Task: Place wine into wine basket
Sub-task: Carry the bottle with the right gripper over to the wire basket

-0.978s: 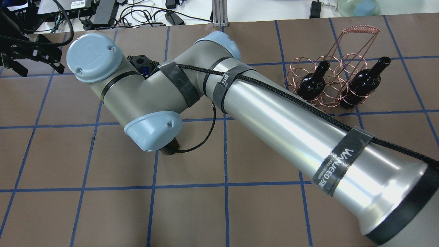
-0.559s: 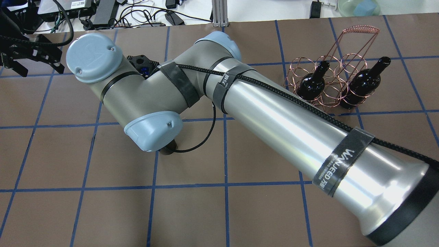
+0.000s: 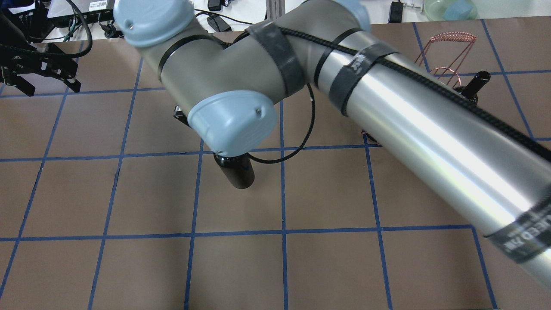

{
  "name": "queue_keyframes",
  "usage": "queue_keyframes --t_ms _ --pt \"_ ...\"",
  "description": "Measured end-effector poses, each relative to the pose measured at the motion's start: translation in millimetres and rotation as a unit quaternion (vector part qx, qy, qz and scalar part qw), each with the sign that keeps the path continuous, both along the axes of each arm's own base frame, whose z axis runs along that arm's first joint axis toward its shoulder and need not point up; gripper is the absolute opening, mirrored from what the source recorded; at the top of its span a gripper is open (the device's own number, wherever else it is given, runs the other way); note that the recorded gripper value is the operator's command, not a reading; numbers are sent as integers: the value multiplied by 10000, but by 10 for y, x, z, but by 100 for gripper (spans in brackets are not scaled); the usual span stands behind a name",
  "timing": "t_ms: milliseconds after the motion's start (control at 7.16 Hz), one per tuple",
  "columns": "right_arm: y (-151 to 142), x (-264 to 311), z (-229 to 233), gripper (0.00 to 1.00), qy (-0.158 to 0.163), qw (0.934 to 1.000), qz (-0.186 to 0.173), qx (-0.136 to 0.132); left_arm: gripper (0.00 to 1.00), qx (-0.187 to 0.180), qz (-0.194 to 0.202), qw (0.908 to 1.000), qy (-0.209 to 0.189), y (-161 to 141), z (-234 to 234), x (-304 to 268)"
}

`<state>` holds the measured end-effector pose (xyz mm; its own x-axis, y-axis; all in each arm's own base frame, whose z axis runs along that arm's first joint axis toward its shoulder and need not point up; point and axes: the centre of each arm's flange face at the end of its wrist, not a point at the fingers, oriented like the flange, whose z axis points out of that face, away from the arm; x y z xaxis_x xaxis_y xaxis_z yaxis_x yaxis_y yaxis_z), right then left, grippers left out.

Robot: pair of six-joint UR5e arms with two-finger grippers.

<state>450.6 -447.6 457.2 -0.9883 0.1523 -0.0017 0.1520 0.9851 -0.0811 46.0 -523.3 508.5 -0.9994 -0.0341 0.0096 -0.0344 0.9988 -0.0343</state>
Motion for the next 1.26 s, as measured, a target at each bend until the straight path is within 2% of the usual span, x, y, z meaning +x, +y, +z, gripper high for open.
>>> queue_keyframes --t_ms 419,838,1117,1257 --pt "-105 -1493 523 0 155 9968 724 305 100 -7 -1 10000 24 -4 -1 -17" --pt "-285 -3053 797 0 180 9865 1481 674 100 -26 14 10000 35 -11 16 -294" --pt "-400 -3824 844 0 83 9830 1704 675 100 -81 204 9998 42 38 82 -835" --pt "-471 -3993 853 0 63 9840 1697 530 100 -109 302 9995 53 82 109 -1108"
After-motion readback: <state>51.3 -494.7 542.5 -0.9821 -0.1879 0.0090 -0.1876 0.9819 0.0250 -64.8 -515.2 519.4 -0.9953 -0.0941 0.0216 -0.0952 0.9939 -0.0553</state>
